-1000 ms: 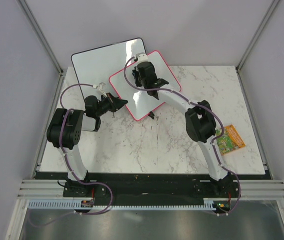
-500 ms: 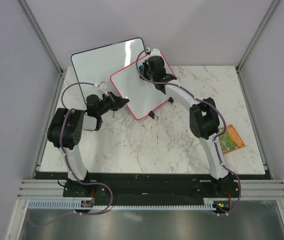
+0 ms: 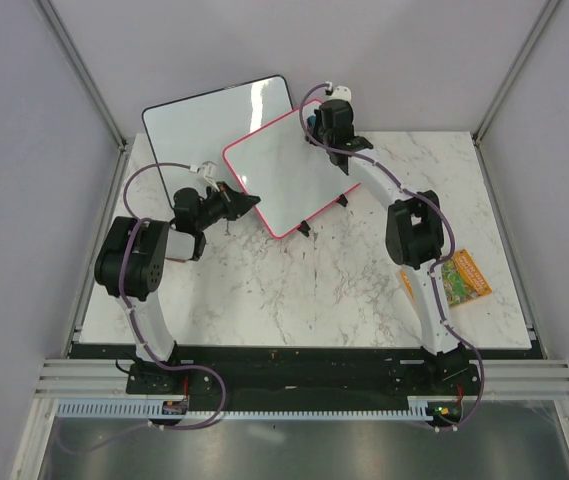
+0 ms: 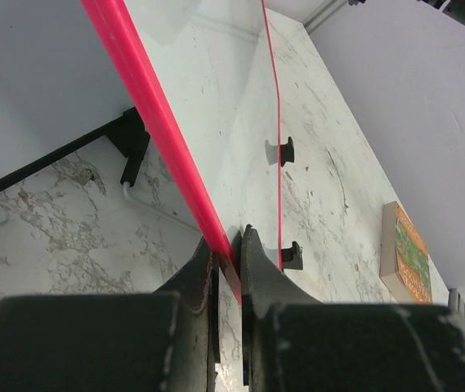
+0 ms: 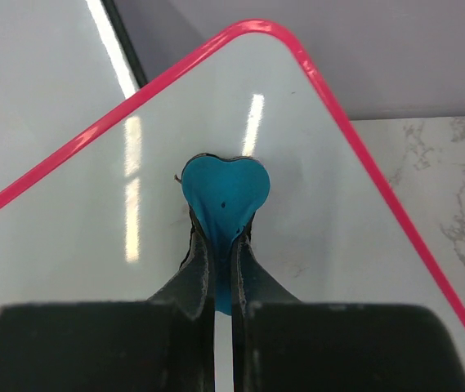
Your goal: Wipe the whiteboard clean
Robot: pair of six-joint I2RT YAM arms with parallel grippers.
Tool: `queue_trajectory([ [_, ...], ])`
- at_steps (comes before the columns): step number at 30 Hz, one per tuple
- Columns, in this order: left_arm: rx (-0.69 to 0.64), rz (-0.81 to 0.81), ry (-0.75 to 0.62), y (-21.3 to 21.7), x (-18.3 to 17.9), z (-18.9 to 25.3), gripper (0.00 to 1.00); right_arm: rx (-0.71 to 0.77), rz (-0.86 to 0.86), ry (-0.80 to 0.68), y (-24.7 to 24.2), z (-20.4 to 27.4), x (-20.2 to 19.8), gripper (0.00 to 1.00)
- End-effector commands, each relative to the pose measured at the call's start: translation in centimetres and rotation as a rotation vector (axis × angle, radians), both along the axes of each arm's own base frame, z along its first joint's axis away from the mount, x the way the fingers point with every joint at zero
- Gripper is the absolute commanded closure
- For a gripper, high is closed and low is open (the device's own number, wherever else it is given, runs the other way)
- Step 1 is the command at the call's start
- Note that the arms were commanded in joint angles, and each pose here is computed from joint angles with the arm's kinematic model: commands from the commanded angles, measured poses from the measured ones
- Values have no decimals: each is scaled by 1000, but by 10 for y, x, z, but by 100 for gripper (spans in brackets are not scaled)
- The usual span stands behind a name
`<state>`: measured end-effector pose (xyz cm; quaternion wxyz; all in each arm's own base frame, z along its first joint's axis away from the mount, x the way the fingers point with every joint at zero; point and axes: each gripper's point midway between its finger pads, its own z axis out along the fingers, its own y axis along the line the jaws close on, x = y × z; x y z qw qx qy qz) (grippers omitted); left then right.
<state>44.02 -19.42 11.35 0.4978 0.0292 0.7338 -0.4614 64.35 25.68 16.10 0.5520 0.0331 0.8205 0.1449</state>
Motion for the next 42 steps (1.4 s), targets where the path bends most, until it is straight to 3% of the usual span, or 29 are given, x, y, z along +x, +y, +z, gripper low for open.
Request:
queue_trajectory([
  [1, 162, -183, -263, -31, -18, 13, 98, -208, -163, 235, -74, -102, -5, 100],
  [7, 167, -184, -267, -33, -17, 14, 98, -196, -62, 268, -66, -114, -8, 100],
  [15, 177, -185, -266, -34, -18, 13, 98, -157, 197, 289, -5, -117, -42, 100],
  [32, 183, -188, -268, -36, -18, 12, 98, -252, 638, 365, 166, -150, -203, 100],
  [37, 185, -189, -272, -37, -18, 13, 98, -312, 579, 344, 170, -152, -200, 100],
  [42, 186, -190, -272, -37, -19, 13, 98, -342, 364, 299, 121, -140, -147, 100],
])
